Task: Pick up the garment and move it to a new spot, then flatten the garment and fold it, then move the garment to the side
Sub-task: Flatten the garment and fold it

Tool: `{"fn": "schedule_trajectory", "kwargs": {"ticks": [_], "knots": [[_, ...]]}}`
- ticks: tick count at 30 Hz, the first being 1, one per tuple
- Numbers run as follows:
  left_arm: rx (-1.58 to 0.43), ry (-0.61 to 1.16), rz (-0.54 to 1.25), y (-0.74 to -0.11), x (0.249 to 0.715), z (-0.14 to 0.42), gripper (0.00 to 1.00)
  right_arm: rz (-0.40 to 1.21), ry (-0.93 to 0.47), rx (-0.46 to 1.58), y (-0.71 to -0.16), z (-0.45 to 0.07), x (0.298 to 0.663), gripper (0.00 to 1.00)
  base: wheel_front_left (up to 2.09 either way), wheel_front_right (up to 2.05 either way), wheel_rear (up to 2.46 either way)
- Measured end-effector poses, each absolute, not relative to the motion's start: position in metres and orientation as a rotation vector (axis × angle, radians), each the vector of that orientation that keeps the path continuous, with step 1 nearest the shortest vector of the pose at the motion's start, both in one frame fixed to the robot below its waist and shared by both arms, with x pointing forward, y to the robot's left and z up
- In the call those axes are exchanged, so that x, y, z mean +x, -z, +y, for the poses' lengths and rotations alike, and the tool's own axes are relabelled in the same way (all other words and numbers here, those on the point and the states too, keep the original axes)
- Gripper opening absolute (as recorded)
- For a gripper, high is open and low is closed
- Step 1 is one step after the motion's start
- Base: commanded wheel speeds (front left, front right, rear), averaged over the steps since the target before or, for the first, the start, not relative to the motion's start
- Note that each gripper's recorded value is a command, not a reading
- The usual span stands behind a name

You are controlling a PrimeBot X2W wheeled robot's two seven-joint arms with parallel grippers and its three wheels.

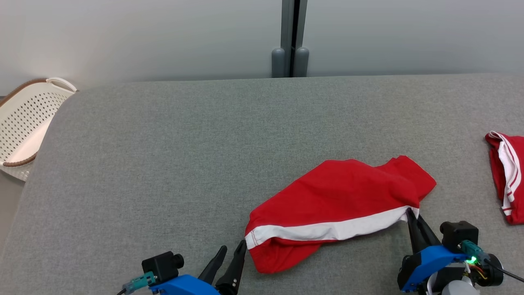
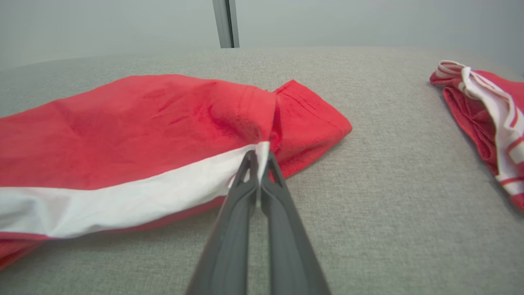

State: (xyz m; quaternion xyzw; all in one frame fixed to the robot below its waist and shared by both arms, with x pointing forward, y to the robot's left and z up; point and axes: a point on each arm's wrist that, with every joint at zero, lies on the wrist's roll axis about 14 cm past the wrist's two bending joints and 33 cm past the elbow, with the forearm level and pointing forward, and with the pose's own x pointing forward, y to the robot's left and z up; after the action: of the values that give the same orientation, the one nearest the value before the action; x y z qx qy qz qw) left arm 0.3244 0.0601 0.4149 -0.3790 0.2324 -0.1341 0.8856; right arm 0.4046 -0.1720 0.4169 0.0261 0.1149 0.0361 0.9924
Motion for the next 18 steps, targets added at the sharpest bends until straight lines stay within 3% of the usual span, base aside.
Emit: {"fn": "schedule_trajectory", "kwargs": {"ticks": [7,18], "knots": [[-0.888,0.279,0.441,-0.431,0.326,0.063,1.00,0.230,-0.075,0.051,-0.417,-0.171,0.402,0.00,0.00,0.00,0.00],[-0.858,0.323,0.540,-0.414,0.316,0.048,1.00,0.235,-0.074,0.047,-0.416,-0.173,0.396,0.00,0.00,0.00,0.00]]}}
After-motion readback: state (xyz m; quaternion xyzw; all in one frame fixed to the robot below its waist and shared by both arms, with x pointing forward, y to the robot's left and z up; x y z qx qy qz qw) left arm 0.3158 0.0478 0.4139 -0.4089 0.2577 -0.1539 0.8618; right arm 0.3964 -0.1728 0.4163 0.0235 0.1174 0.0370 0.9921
